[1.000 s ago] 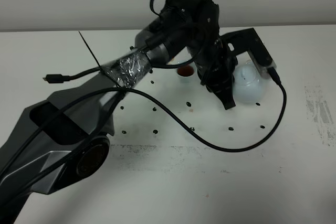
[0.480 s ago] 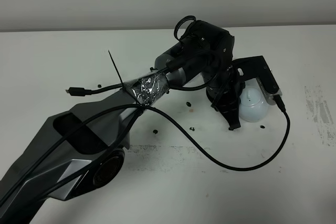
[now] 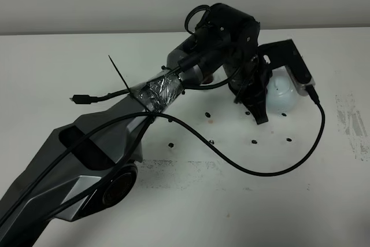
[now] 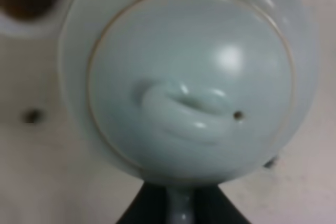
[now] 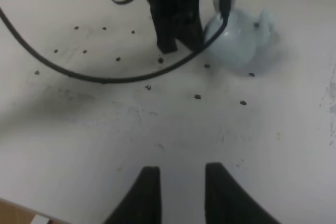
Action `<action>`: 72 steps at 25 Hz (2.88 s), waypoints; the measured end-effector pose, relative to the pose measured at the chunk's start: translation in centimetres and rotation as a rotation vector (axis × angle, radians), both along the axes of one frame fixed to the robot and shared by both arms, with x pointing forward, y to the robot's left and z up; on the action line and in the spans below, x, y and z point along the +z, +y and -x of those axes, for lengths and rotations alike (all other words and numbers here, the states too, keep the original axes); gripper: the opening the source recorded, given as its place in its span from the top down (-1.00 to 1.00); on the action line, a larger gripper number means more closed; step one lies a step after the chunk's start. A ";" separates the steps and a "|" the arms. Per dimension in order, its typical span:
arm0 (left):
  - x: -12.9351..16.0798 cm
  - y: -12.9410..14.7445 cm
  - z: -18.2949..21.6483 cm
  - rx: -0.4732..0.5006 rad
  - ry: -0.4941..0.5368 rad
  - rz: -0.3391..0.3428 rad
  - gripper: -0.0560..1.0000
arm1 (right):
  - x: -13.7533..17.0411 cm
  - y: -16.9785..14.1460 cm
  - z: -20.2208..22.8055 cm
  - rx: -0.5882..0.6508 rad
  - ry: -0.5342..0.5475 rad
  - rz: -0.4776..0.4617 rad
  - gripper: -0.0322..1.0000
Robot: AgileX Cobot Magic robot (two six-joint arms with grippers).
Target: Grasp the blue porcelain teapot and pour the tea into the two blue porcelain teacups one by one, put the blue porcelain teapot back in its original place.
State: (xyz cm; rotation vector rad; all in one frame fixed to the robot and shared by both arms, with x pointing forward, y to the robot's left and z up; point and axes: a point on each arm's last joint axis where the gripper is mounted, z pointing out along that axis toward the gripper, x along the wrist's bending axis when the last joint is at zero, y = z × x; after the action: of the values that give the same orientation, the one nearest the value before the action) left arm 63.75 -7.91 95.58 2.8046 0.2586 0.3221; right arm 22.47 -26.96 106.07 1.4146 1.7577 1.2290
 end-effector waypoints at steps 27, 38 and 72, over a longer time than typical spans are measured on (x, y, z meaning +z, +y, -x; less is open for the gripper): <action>5.7 4.9 -0.3 0.277 0.024 0.002 0.72 | 0.2 0.4 0.1 0.035 -0.001 -0.048 0.48; 5.7 10.3 2.9 0.347 0.074 -0.115 0.72 | 0.2 0.4 0.1 0.035 -0.001 -0.048 0.48; -2.4 27.1 4.3 0.837 0.206 -0.176 0.72 | 0.2 0.5 0.1 0.040 -0.001 -0.056 0.48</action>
State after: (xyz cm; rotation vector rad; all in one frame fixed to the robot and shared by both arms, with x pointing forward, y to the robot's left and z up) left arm 59.41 19.22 93.17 2.7396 1.5173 0.2316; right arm 22.35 -26.45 106.26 1.4161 1.7713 1.3089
